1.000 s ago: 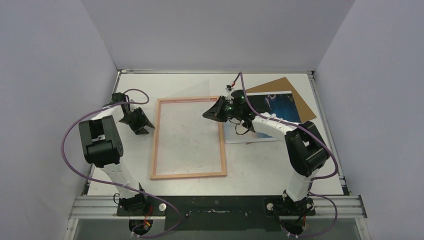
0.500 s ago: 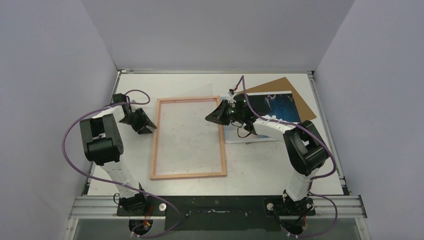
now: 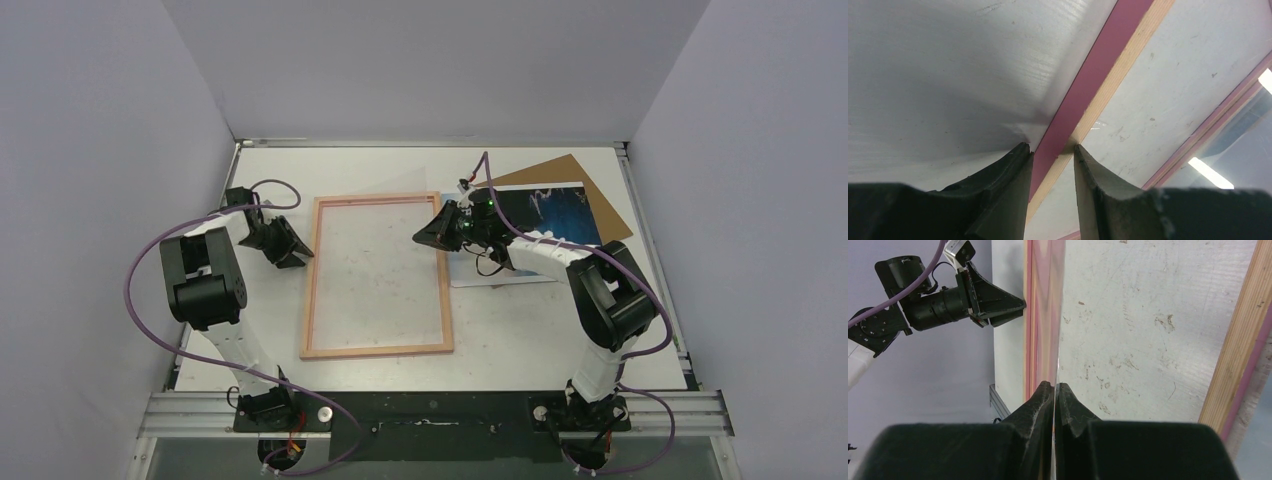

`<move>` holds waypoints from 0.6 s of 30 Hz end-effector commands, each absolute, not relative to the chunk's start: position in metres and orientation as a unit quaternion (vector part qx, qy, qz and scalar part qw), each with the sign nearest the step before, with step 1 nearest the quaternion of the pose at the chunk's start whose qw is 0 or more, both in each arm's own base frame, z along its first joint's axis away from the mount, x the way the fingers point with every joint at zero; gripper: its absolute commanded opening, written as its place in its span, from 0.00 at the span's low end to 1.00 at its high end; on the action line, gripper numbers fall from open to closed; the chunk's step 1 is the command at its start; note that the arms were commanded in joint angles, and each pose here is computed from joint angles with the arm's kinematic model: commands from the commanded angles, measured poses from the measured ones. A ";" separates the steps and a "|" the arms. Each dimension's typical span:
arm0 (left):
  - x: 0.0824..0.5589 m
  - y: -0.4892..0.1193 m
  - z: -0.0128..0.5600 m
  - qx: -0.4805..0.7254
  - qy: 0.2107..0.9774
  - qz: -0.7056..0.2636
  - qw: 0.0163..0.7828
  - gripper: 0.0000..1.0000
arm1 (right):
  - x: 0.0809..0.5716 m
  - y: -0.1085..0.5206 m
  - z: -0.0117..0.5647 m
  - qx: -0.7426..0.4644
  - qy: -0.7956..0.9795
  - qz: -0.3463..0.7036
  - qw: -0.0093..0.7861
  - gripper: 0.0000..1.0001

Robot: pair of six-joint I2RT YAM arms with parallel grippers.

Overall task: Put the photo into the frame
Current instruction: Place the photo frame item in the photo frame.

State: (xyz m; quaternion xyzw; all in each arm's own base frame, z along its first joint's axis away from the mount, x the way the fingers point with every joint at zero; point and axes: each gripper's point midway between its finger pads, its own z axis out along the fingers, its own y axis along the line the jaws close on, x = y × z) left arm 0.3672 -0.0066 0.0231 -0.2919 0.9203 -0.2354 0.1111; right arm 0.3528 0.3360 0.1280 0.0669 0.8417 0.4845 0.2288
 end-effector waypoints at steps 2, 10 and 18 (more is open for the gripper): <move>0.375 -0.005 0.021 -0.290 0.918 -0.243 0.120 0.34 | 0.360 0.338 0.136 0.058 0.829 0.498 0.248 0.00; 0.375 -0.006 0.021 -0.289 0.918 -0.244 0.119 0.33 | 0.359 0.341 0.156 0.073 0.811 0.526 0.246 0.00; 0.375 -0.006 0.021 -0.288 0.918 -0.246 0.119 0.18 | 0.359 0.350 0.168 0.091 0.782 0.570 0.234 0.05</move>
